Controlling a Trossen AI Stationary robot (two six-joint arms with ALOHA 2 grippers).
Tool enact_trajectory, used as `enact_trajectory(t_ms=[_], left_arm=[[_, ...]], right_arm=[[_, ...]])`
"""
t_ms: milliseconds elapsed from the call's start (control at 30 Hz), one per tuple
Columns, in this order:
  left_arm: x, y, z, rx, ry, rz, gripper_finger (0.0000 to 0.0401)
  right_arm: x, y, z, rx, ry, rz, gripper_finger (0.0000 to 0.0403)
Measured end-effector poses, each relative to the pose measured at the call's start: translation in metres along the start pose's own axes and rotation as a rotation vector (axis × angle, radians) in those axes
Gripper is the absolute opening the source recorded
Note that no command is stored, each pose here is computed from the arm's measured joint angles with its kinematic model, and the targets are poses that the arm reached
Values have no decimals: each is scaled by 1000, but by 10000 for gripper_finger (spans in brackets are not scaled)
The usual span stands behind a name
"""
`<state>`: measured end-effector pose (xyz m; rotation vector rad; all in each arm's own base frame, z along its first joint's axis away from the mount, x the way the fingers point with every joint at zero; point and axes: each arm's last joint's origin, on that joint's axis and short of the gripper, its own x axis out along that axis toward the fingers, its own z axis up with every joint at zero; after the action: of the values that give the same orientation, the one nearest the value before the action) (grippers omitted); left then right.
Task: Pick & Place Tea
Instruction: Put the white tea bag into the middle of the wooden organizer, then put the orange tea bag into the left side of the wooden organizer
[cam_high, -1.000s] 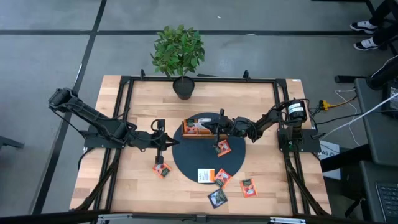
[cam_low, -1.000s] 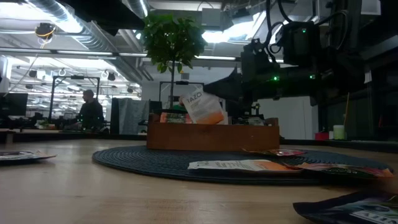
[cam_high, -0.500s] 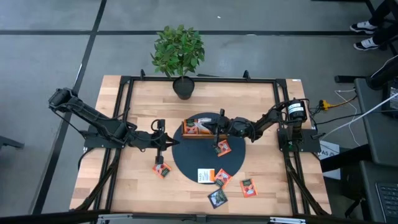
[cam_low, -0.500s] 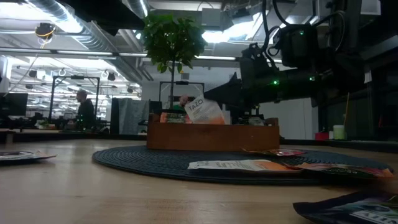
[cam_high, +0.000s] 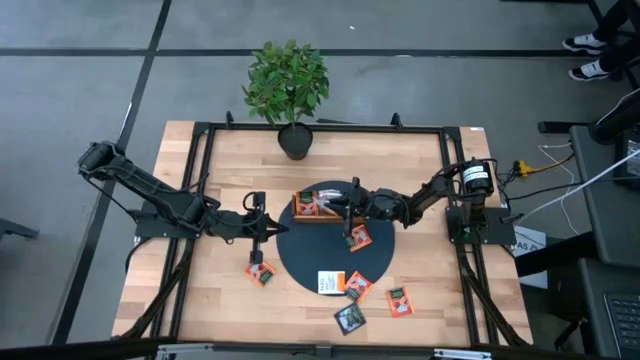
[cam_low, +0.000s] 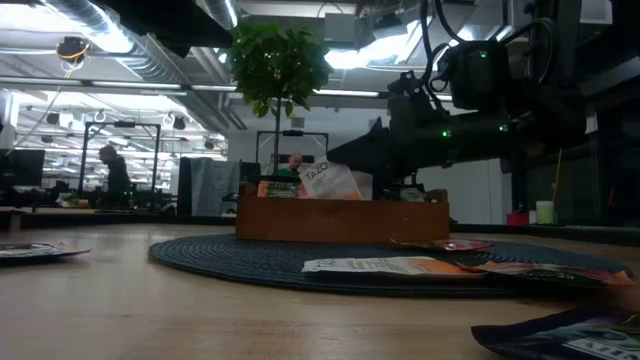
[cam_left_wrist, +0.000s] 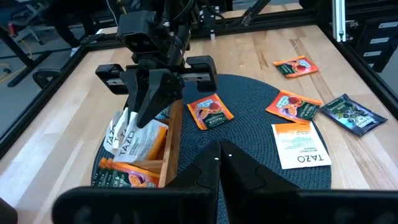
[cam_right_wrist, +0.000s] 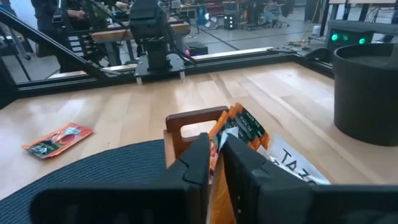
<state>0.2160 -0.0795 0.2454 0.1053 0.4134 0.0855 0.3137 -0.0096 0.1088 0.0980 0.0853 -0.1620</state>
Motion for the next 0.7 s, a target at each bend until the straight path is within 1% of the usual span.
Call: enact_trajectory(t_ms=[200, 300, 400, 500, 700], left_arm=[[0, 0, 0, -13, 0, 0, 8], [0, 0, 0, -15, 0, 0, 6], [0, 0, 0, -15, 0, 0, 6], [0, 0, 0, -15, 0, 0, 8], [0, 0, 0, -22, 0, -1, 5]], right_arm=[[0, 0, 1, 2, -11, 4, 91], [0, 1, 2, 3, -22, 12, 105], [-1, 1, 9, -1, -35, 15, 116], [-3, 3, 21, -27, -53, 30, 123], [-9, 5, 35, -30, -19, 79, 124]])
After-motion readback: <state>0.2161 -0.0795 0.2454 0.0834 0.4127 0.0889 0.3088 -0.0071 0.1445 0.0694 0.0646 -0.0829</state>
